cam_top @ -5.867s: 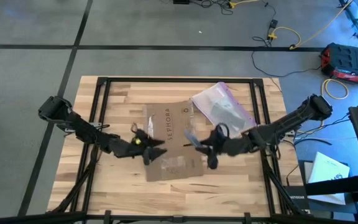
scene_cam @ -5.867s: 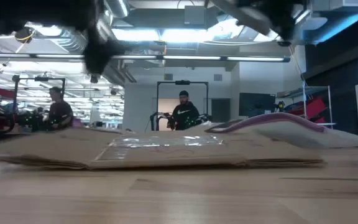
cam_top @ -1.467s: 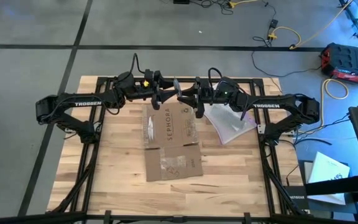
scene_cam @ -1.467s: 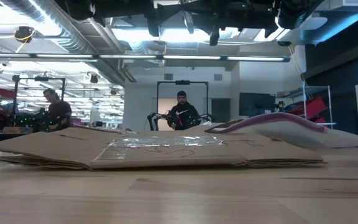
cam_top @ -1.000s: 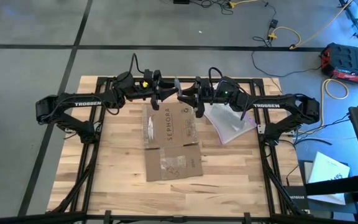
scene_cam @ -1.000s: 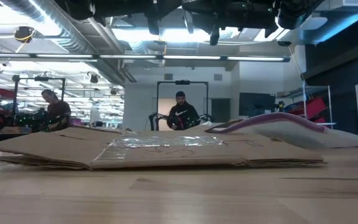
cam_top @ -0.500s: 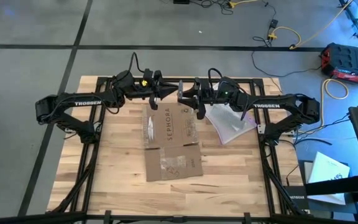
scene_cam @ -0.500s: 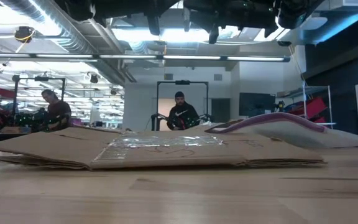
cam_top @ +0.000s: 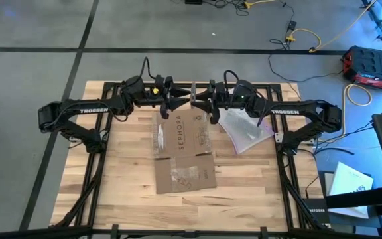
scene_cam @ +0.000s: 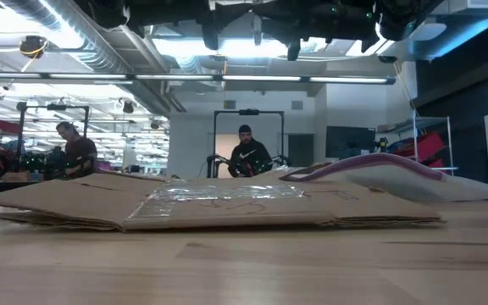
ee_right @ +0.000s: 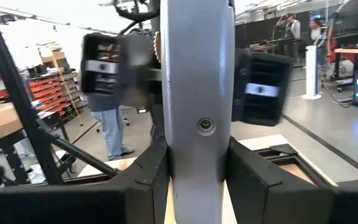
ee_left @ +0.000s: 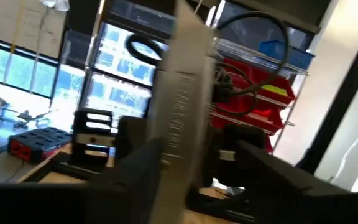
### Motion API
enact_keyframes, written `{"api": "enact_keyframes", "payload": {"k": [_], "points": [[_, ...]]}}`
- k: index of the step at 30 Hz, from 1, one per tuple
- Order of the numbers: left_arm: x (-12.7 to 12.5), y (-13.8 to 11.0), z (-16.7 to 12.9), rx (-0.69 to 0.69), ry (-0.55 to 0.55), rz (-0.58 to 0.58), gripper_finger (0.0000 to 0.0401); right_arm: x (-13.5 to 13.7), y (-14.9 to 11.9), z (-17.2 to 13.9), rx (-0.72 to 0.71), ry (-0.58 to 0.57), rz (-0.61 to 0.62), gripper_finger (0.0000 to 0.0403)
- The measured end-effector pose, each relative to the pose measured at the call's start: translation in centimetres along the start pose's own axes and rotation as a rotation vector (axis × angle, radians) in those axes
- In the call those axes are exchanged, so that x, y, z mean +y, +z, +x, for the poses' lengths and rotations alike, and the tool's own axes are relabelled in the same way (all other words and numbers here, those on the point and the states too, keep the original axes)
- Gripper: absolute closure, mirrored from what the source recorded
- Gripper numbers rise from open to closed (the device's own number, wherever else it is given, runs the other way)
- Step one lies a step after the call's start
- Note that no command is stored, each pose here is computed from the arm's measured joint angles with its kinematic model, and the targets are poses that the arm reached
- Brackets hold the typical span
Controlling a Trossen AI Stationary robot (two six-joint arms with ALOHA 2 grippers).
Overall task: Unpack boxes
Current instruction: Close the cutter
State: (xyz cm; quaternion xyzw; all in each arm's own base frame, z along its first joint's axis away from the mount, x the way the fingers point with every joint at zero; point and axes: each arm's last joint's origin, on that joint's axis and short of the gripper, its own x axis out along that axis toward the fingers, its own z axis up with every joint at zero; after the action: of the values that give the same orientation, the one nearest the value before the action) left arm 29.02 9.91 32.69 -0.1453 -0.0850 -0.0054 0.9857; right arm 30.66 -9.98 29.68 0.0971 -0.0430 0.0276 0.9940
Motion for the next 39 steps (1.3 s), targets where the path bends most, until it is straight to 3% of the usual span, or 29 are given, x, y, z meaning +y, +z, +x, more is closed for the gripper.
{"api": "enact_keyframes", "payload": {"k": [5, 9, 27, 39], "points": [[0.2, 0.0, -0.1, 0.006, -0.006, -0.028, 0.0117, -0.3, 0.0, -0.1, 0.01, 0.002, 0.022, 0.0298], [0.4, -0.3, 0.0, 0.03, 0.007, -0.048, 0.0078, -0.2, 0.0, -0.1, 0.015, 0.025, 0.023, 0.0298], [0.6, 0.0, 0.2, -0.038, 0.015, -0.05, 0.0072, -1.0, -1.6, 1.7, 0.081, 0.076, 0.08, 0.0298], [0.7, -0.2, 0.2, -0.017, 0.045, -0.061, 0.0087, -1.0, -0.3, 3.2, 0.096, 0.114, 0.032, 0.0298]]}}
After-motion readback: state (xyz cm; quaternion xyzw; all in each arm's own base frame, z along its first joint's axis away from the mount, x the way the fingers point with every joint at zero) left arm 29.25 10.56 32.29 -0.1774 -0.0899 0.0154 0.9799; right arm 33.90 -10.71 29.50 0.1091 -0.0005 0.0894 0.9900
